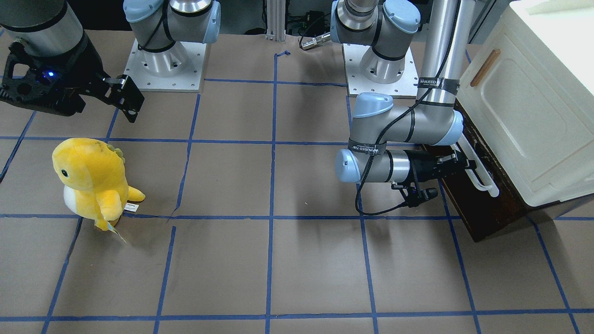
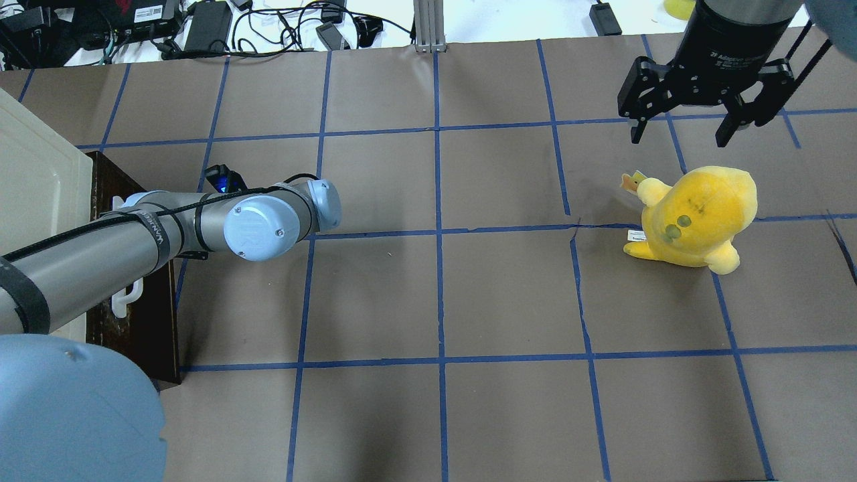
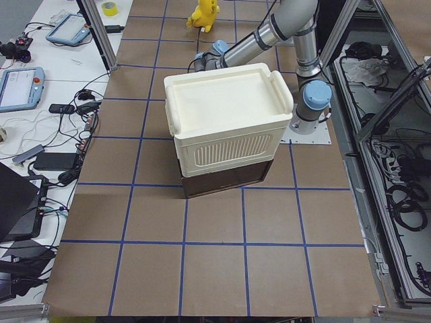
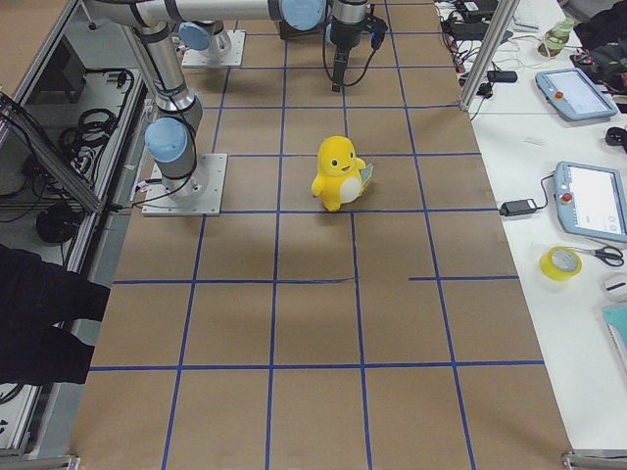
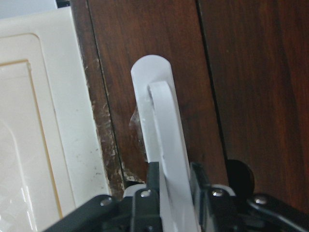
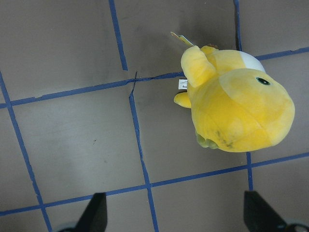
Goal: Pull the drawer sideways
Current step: 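Pull the handle with the left gripper, sliding the drawer out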
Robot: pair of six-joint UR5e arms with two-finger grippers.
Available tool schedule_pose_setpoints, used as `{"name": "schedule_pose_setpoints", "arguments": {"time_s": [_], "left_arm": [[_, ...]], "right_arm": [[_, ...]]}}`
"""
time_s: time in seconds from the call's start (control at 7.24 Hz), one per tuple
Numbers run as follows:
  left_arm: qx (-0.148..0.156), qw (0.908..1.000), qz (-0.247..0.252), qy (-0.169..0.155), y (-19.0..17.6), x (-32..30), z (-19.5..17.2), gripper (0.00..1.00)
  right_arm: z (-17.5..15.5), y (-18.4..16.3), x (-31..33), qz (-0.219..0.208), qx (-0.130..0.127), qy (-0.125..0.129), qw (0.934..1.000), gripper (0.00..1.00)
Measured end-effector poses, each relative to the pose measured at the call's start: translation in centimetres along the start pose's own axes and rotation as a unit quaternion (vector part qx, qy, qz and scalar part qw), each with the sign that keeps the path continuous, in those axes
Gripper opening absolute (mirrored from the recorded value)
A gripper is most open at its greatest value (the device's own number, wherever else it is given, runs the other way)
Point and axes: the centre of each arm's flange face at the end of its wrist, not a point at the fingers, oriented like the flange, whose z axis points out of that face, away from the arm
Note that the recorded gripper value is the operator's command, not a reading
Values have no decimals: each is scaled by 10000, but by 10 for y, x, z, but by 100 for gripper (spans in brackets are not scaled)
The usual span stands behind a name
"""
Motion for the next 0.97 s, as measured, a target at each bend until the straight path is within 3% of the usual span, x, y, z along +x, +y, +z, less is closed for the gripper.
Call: {"name": "schedule_pose_setpoints", "arguments": {"time_s": [0.97], "left_arm": [[24, 10000, 76, 22, -2, 4, -5, 19]], "right_arm": [[0, 0, 0, 1, 0, 0, 10000, 100]]}}
